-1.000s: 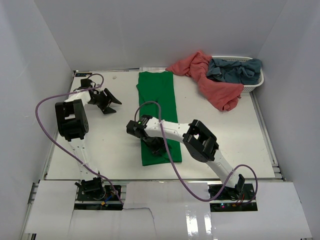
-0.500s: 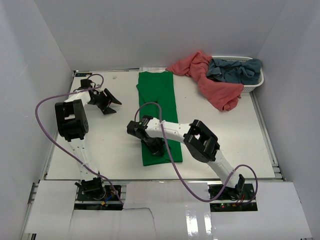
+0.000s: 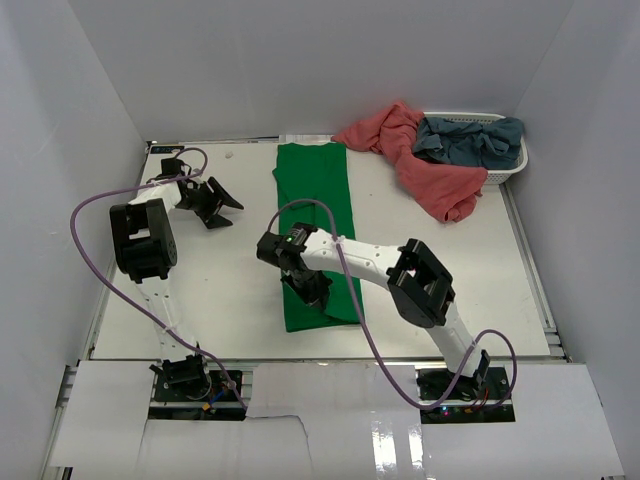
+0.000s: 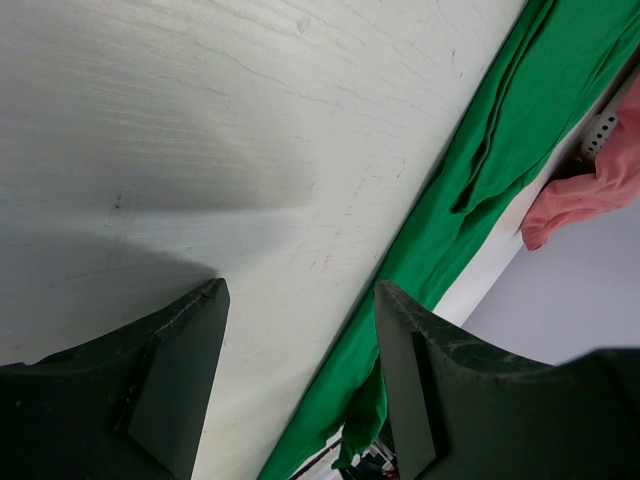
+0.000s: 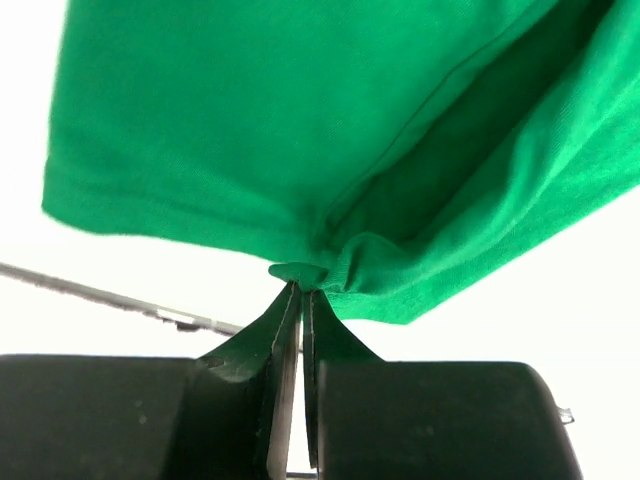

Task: Fold and stack the t-shirts
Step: Rotate the tshirt 90 degrees

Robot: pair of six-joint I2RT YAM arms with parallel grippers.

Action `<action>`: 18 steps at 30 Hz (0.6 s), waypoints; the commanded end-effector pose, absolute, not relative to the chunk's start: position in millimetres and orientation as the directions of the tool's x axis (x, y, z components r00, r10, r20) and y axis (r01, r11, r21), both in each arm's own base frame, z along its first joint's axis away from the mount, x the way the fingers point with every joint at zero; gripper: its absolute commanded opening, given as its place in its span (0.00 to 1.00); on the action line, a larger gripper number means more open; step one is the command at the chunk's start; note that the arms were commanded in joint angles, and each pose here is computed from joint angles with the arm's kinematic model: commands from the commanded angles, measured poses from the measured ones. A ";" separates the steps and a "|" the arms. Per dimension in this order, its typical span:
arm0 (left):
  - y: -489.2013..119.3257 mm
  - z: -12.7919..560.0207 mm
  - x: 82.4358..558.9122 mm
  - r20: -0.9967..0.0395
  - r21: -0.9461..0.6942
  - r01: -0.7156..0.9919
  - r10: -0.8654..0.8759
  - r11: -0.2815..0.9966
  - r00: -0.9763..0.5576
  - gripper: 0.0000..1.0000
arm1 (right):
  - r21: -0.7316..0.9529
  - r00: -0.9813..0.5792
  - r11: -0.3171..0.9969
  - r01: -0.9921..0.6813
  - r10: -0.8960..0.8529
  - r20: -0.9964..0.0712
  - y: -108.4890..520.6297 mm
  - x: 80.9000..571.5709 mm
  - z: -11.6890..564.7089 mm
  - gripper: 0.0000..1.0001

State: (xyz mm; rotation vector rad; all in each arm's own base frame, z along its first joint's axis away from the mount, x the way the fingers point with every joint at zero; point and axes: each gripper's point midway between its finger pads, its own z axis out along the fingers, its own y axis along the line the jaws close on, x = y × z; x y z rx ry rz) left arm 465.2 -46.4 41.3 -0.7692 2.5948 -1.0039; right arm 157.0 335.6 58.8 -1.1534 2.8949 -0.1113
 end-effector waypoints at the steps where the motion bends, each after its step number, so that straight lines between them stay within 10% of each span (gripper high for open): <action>1: -39.8 57.6 465.6 -0.099 -0.677 -0.353 -0.556 0.645 -0.826 0.71 | -0.004 -0.675 0.675 -0.738 -0.737 0.035 327.0 141.1 76.7 0.08; 11: -40.3 54.5 463.3 -0.090 -0.675 -0.357 -0.553 0.645 -0.828 0.71 | 0.147 -0.571 0.597 -0.789 -0.800 0.183 303.9 102.1 76.9 0.36; 18: -39.9 58.6 461.3 -0.096 -0.677 -0.354 -0.555 0.645 -0.827 0.71 | 0.172 -0.664 0.658 -0.733 -0.747 0.027 323.1 122.6 107.6 0.47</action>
